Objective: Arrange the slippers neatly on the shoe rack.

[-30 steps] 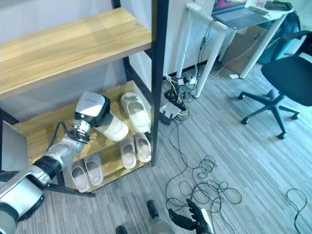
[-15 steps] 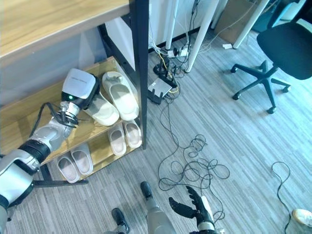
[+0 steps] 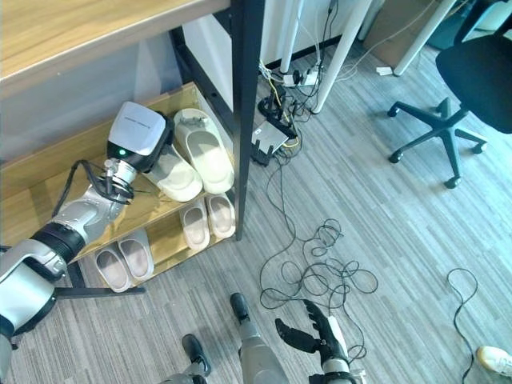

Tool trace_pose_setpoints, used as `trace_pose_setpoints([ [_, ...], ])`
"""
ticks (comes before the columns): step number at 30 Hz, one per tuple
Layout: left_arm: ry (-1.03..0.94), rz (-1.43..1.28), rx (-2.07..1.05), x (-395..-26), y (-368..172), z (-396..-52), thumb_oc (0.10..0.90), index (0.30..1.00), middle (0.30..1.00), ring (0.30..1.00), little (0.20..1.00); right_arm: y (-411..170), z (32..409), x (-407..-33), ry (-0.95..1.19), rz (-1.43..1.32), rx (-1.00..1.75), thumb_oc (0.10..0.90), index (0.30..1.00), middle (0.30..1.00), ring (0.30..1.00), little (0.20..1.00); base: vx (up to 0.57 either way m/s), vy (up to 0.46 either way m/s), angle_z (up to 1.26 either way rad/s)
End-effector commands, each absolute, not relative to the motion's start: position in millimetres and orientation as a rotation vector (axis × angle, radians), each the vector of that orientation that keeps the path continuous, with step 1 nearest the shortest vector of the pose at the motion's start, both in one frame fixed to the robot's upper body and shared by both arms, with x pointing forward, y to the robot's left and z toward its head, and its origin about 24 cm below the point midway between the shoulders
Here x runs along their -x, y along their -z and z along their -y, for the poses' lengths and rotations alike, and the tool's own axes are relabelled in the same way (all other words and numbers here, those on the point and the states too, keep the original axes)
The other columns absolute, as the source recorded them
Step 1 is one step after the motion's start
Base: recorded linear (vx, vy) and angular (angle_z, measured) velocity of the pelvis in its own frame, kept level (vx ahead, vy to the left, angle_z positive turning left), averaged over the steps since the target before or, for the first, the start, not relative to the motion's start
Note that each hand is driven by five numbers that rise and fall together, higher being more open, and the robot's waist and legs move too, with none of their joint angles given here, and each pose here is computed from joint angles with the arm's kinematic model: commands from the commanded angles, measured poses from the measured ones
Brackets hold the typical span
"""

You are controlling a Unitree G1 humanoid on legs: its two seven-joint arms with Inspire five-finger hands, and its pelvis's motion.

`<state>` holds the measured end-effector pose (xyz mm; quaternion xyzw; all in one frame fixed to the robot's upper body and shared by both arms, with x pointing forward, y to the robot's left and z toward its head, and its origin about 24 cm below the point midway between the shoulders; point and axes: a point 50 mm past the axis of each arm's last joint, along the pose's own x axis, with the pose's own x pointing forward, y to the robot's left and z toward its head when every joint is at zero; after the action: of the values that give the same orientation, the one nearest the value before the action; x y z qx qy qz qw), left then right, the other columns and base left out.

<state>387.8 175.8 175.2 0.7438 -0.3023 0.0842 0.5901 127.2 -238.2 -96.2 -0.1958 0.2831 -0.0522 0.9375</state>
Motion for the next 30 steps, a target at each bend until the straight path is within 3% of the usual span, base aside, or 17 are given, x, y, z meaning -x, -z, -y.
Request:
trace_pose_setpoints([
  [1, -0.346, 0.853, -1.574, -391, -223, -164, 0.8, 0.9, 0.9, 0.9, 0.9, 78, 245, -135, 0.127, -0.453, 0.418, 0.8, 0.9, 0.9, 0.9, 0.9, 0.0, 0.0, 0.0],
  [10, -0.326, 0.823, -1.393, -385, -219, -166, 0.8, 0.9, 0.9, 0.9, 0.9, 81, 246, -132, 0.134, -0.477, 0.406, 0.8, 0.9, 0.9, 0.9, 0.9, 0.0, 0.0, 0.0],
  [16, -0.323, 0.812, -1.101, -371, -211, -164, 0.8, 0.9, 0.9, 0.9, 0.9, 85, 243, -128, 0.139, -0.513, 0.392, 0.8, 0.9, 0.9, 0.9, 0.9, 0.0, 0.006, 0.1],
  [30, -0.446, 0.853, -0.904, -360, -231, -183, 0.8, 0.9, 0.9, 0.9, 0.9, 91, 244, -119, 0.117, -0.569, 0.393, 0.8, 0.9, 0.9, 0.9, 0.9, -0.01, 0.002, 0.04],
])
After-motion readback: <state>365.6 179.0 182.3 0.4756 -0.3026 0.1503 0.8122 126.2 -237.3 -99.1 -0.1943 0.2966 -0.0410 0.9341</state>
